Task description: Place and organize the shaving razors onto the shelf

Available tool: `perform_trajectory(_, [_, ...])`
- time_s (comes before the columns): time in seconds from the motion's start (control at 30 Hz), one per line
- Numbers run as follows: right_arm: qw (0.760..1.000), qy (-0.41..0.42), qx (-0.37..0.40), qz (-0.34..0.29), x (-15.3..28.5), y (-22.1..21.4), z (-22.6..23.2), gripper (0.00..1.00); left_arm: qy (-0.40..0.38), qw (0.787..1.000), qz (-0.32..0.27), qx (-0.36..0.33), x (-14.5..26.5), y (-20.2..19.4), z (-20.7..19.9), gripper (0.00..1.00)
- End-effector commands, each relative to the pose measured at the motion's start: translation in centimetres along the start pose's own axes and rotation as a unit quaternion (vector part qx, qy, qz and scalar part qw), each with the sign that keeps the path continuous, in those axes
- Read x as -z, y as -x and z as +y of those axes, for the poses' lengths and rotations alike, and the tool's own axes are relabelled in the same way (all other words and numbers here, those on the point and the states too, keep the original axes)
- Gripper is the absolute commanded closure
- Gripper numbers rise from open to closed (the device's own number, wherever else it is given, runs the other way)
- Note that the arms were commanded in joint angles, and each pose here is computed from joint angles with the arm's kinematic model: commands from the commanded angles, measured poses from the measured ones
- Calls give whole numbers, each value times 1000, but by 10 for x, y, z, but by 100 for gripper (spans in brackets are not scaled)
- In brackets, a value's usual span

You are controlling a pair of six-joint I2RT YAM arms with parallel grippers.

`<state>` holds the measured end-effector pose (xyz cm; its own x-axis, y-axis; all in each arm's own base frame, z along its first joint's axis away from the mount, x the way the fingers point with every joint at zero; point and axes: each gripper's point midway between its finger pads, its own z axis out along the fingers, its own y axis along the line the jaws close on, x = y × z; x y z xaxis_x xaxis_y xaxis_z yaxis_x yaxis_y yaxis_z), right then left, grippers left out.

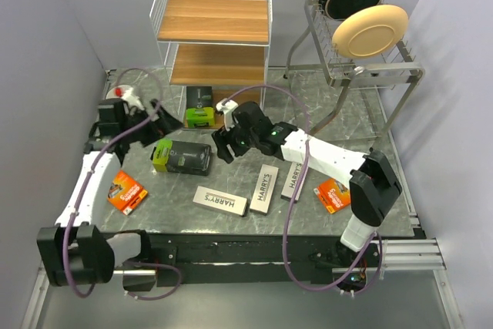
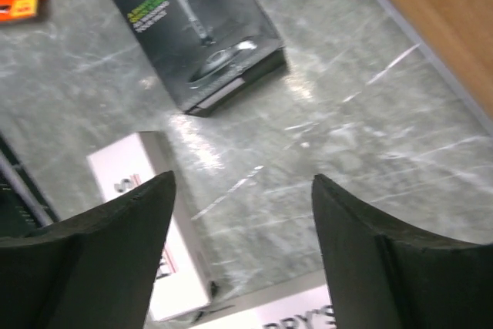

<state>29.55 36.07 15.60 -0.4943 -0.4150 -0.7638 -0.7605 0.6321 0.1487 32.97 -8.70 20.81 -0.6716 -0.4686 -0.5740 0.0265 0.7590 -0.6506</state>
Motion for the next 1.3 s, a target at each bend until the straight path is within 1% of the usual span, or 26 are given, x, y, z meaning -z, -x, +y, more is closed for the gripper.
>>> perform_trajectory(0.0, [999, 19, -51, -1, -11, 0, 14, 19, 84, 996, -11, 19, -1, 8, 54, 3])
perform_trajectory(0.07, [997, 19, -72, 5, -16, -5, 15, 18, 101, 994, -28, 27, -3, 15, 70, 3])
perform_trajectory(0.13, [996, 22, -82, 3, -22, -6, 16, 18, 100, 994, -39, 31, -11, 24, 80, 3])
perform_trajectory(0.2, [995, 27, -97, 9, -29, -11, 18, 18, 100, 994, -27, 33, -25, 26, 88, 5])
perform_trajectory(0.23, [994, 30, -104, 11, -31, -11, 20, 18, 92, 995, -34, 28, -32, 32, 89, 6])
perform_trajectory(0.33, [992, 52, -112, 30, -40, -22, 26, 18, 89, 995, -19, 39, -51, 34, 100, 9])
perform_trajectory(0.37, [991, 60, -112, 35, -42, -25, 29, 19, 83, 996, -18, 34, -56, 34, 101, 9])
perform_trajectory(0.43, [992, 46, -109, 37, -46, -29, 28, 22, 87, 995, -4, 40, -67, 31, 111, 11])
perform_trajectory(0.5, [993, 34, -109, 32, -51, -30, 24, 28, 84, 996, 6, 42, -75, 24, 117, 13])
perform_trajectory(0.53, [993, 35, -109, 31, -53, -29, 25, 33, 78, 996, 6, 43, -76, 23, 116, 16])
perform_trajectory(0.57, [993, 38, -106, 34, -56, -32, 26, 43, 75, 996, 6, 46, -78, 19, 118, 18])
perform_trajectory(0.67, [992, 84, -86, 41, -58, -32, 45, 58, 64, 997, 11, 48, -81, 15, 117, 26])
perform_trajectory(0.7, [990, 112, -77, 44, -59, -31, 55, 59, 63, 997, 14, 48, -82, 13, 118, 28])
perform_trajectory(0.77, [988, 133, -53, 54, -62, -35, 69, 65, 67, 997, 17, 47, -85, 14, 123, 31])
perform_trajectory(0.87, [985, 160, -38, 57, -66, -36, 85, 66, 69, 996, 22, 54, -91, 15, 127, 33])
perform_trajectory(0.97, [985, 155, -43, 64, -73, -42, 86, 68, 73, 995, 30, 63, -98, 13, 133, 35])
perform_trajectory(1.0, [985, 152, -44, 63, -74, -42, 86, 70, 79, 993, 44, 72, -98, 7, 136, 39])
perform_trajectory(1.03, [988, 136, -46, 60, -77, -41, 80, 74, 83, 992, 54, 73, -99, 2, 138, 41])
perform_trajectory(1.1, [991, 109, -54, 60, -83, -43, 72, 78, 88, 991, 68, 75, -98, -3, 140, 44])
perform_trajectory(1.13, [992, 95, -55, 60, -85, -43, 67, 80, 90, 990, 81, 77, -95, -13, 142, 44])
perform_trajectory(1.17, [995, 68, -55, 56, -89, -44, 58, 81, 89, 990, 83, 77, -91, -15, 140, 45])
perform_trajectory(1.23, [996, 43, -55, 49, -90, -40, 49, 82, 89, 989, 92, 80, -86, -25, 138, 47])
perform_trajectory(1.27, [997, 20, -52, 45, -91, -38, 41, 82, 89, 987, 101, 87, -79, -35, 136, 47])
